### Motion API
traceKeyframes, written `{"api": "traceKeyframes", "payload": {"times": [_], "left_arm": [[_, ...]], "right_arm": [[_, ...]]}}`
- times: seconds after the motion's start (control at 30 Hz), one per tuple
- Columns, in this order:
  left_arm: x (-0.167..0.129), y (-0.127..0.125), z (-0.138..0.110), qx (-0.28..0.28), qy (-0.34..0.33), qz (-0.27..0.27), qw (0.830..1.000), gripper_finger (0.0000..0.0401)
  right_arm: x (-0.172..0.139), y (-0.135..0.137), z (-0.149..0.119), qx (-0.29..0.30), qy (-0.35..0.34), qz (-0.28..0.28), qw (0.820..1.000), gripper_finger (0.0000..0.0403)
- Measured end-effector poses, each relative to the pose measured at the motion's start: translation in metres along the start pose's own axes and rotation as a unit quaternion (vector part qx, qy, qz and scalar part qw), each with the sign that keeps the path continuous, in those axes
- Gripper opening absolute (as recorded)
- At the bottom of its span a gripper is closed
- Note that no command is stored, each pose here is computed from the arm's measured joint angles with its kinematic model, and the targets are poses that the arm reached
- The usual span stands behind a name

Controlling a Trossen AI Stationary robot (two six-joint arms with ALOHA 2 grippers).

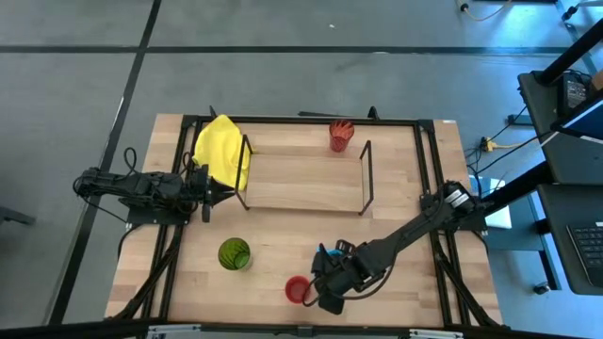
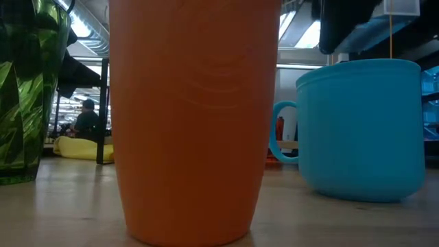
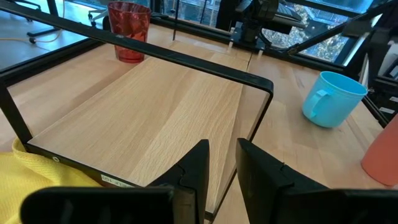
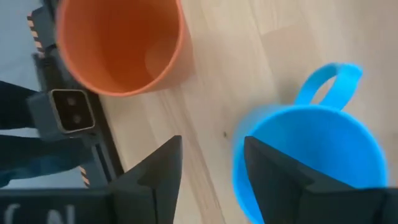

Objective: Stack small to large cups/mugs on shelf
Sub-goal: Put the blue mug on the shelf

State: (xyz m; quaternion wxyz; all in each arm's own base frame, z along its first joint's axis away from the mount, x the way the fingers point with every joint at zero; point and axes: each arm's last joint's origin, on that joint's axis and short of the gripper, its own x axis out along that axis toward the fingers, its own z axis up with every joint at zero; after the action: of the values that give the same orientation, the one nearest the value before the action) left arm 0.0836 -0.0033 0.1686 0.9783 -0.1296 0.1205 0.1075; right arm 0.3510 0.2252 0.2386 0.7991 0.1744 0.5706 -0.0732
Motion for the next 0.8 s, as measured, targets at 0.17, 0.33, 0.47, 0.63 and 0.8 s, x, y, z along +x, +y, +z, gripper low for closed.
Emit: {"api": "traceKeyframes", "payload": {"times": [0.17, 0.33, 0.47, 0.63, 0.8], "left_arm": [[0.0, 0.0, 0.0, 0.0, 0.0, 0.0, 1.0, 0.0075], [0.0, 0.0, 0.0, 0.0, 0.0, 0.0, 1.0, 0.0075], [0.0, 0.0, 0.0, 0.0, 0.0, 0.0, 1.0, 0.0075], [0.0, 0.0, 0.0, 0.0, 0.0, 0.0, 1.0, 0.0075], [0.0, 0.0, 0.0, 0.0, 0.0, 0.0, 1.0, 0.0075]], "right_arm": [[0.008, 0.0, 0.0, 0.025, 0.003, -0.008, 1.0, 0.0174], [0.009, -0.002, 0.001, 0.043, -0.009, -0.022, 0.999, 0.0174], [0.01, -0.005, 0.001, 0.052, -0.003, -0.04, 0.998, 0.0174], [0.025, -0.008, -0.002, 0.057, 0.022, -0.064, 0.996, 0.0174], [0.031, -0.007, -0.002, 0.068, 0.025, -0.062, 0.995, 0.0174]]}}
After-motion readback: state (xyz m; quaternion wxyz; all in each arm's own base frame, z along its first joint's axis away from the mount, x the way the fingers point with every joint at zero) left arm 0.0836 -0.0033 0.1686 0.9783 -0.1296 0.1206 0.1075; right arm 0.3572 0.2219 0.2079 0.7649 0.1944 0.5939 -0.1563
